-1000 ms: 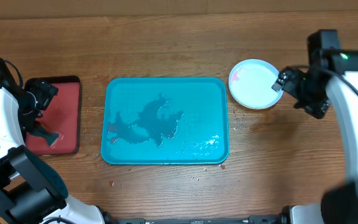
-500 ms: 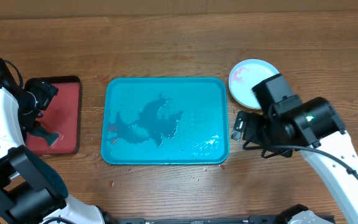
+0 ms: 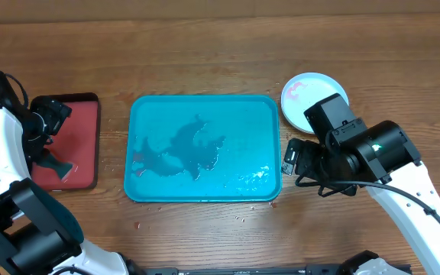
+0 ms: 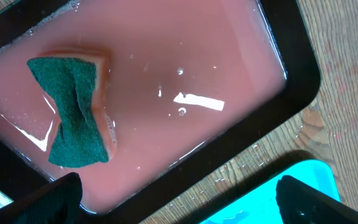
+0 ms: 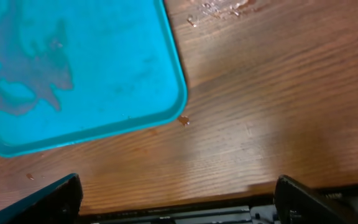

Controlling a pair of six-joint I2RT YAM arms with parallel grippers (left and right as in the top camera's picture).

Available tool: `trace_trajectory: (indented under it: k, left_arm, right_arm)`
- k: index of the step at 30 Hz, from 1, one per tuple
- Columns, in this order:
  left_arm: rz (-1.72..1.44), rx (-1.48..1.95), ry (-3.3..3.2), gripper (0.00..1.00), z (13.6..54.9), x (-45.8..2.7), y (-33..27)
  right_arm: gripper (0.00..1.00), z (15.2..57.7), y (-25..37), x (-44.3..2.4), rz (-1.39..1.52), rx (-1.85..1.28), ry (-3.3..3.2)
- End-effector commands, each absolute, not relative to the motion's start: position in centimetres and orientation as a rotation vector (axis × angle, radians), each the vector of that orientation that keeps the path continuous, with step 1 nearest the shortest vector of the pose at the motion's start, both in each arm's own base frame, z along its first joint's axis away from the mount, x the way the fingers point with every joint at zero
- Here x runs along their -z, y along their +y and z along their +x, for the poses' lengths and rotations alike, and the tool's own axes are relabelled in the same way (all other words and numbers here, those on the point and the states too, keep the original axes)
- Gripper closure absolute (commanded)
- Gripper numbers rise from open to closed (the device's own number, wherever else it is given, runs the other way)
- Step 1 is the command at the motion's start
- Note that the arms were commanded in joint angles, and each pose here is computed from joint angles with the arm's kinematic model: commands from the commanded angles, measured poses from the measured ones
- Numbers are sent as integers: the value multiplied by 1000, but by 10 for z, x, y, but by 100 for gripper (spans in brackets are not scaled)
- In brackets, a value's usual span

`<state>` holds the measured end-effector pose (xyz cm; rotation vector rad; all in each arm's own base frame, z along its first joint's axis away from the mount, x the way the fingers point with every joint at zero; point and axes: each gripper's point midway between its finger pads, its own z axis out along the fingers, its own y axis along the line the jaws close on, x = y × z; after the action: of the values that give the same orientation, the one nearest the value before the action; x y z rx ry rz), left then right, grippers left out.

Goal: Clean dirty plates on tray and stack at the side

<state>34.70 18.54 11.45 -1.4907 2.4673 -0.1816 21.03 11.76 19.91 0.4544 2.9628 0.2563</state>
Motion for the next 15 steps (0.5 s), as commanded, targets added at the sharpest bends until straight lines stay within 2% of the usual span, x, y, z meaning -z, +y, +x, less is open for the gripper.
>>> trace_trajectory:
  k: [1, 7, 15]
  left_arm:
    - [-1463, 187, 2441, 0, 351, -127, 189]
    - [-1463, 187, 2441, 0, 351, -127, 189]
    - [-1463, 187, 2441, 0, 351, -127, 189]
  right_arm:
    - [0, 218, 122, -199, 428, -285, 2922]
    - [0, 236, 121, -192, 320, -379, 2740]
    - [0, 264, 76, -194, 420, -599, 2227]
